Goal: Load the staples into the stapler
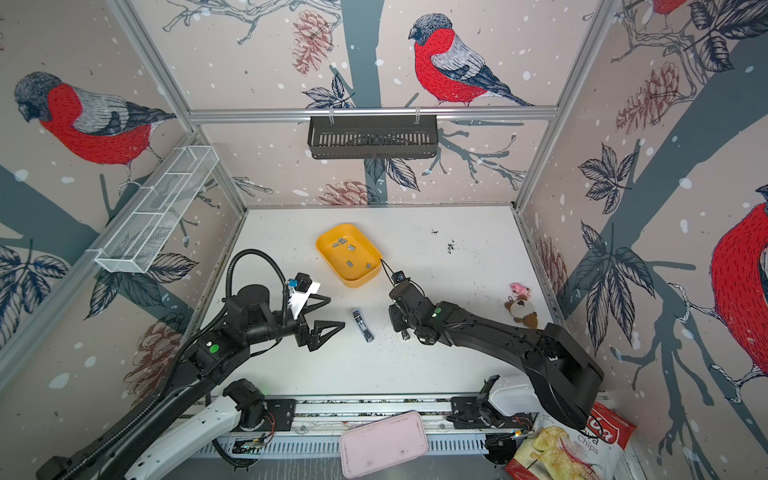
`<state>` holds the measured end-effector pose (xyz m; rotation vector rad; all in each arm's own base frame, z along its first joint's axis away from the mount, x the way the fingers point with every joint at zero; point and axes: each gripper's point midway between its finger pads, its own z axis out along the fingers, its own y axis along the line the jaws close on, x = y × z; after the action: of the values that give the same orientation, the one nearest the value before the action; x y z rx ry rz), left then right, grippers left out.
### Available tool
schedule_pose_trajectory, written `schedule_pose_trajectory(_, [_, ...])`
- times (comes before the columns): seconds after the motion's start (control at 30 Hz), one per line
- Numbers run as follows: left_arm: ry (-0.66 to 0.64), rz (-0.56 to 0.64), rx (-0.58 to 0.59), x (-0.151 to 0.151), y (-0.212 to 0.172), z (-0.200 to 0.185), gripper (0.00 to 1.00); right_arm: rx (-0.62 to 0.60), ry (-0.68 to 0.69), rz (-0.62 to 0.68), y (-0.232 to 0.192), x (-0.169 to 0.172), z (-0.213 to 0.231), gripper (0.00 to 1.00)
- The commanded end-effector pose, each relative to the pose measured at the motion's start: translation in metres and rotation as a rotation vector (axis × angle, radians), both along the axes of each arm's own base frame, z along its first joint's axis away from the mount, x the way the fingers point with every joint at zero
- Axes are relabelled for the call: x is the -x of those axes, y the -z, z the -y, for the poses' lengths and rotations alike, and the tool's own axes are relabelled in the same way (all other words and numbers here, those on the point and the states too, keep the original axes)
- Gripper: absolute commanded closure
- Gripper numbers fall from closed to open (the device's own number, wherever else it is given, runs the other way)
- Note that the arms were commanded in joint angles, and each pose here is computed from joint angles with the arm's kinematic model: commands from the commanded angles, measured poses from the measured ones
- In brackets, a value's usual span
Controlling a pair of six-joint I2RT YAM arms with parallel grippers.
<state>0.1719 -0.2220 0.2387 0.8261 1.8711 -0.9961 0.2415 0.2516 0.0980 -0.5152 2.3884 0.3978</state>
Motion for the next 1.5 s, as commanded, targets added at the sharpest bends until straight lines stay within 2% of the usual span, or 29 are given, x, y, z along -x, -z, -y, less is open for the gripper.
schedule_pose_trajectory(0.0, [-0.022,0.007,0.016,-0.005,-0.005,0.000,0.02,-0.087,0.016,0.065,-0.027,-0.003,-0.003,0.58])
schedule_pose_trajectory(0.2, [-0.117,-0.081,0.005,-0.019,0.005,-0.004,0.03,-0.206,0.025,0.157,-0.071,0.001,0.005,0.56])
schedule_pose_trajectory(0.33, [-0.203,-0.145,-0.013,-0.034,0.013,-0.007,0.08,-0.272,0.036,0.217,-0.097,0.007,0.015,0.53])
schedule_pose_trajectory(0.53, [-0.287,-0.177,-0.043,-0.064,0.005,-0.002,0.14,-0.332,0.050,0.282,-0.112,0.014,0.030,0.50])
schedule_pose_trajectory(0.9, [-0.527,-0.207,-0.246,-0.159,0.017,-0.002,0.22,-0.317,0.023,0.307,-0.113,0.018,0.035,0.46])
schedule_pose_trajectory(1.07, [-0.653,-0.196,-0.373,-0.205,0.041,-0.009,0.32,-0.323,0.014,0.314,-0.115,0.019,0.036,0.46])
schedule_pose_trajectory(1.2, [-0.635,-0.178,-0.483,-0.237,0.068,-0.003,0.35,-0.335,0.009,0.315,-0.117,0.022,0.037,0.45])
schedule_pose_trajectory(1.47, [-0.623,-0.254,-0.606,-0.296,0.122,-0.008,0.39,-0.339,0.018,0.304,-0.114,0.025,0.040,0.44])
